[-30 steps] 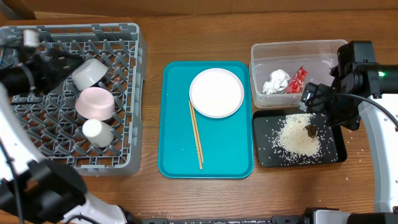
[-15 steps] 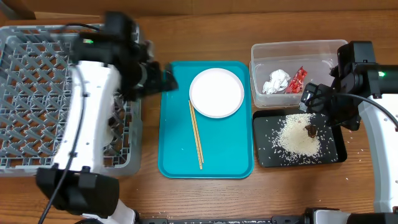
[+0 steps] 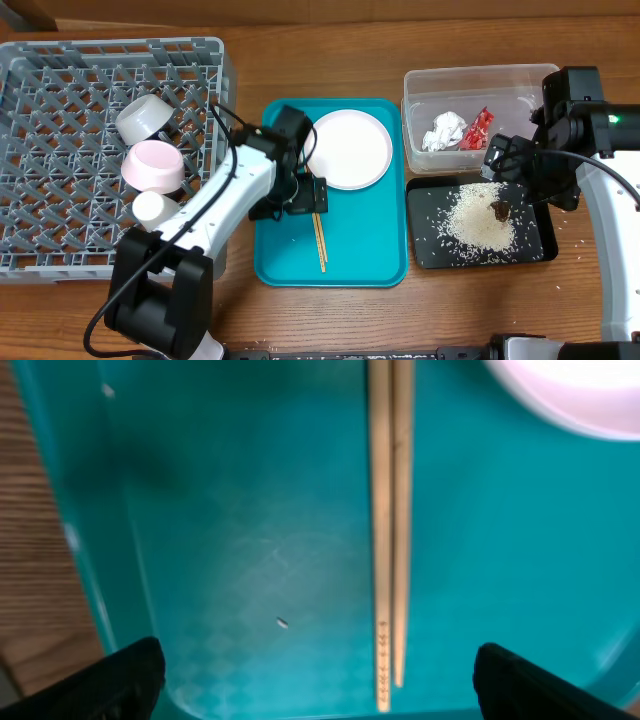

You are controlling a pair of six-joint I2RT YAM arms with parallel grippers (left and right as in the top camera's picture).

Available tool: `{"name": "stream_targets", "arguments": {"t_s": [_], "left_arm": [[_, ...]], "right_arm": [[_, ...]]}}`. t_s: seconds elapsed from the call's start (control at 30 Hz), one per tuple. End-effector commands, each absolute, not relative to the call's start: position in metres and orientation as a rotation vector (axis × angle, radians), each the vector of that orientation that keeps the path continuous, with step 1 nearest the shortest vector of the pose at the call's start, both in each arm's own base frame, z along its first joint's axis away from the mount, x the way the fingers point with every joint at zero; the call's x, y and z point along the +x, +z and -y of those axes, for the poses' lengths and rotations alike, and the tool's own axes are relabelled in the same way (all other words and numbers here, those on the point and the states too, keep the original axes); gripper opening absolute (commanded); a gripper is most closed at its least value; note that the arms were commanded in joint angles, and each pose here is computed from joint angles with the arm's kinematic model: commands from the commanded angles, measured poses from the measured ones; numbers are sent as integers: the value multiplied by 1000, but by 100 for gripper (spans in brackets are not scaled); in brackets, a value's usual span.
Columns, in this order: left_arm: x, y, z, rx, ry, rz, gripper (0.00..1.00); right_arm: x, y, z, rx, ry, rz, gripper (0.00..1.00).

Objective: Sort waste into correct bins and load items into the dishwasher
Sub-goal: 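Reach the left gripper to the chopsticks on the teal tray and grasp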

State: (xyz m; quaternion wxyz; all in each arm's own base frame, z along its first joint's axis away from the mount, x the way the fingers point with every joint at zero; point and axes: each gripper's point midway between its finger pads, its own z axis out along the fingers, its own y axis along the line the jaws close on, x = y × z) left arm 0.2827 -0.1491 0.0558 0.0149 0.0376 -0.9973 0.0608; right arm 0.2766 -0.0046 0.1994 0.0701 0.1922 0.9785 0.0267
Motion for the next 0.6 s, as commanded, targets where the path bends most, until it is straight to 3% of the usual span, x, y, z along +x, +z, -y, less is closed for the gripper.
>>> {"name": "stream_targets", "arguments": {"t_s": [0.0, 0.57], "left_arm": [[272, 35, 143, 132, 126, 3105, 100], [270, 14, 129, 116, 8, 3149, 100]], "right_arm": [[279, 204, 6, 575, 70, -2926, 100], [279, 204, 6, 575, 70, -2925, 100]]}}
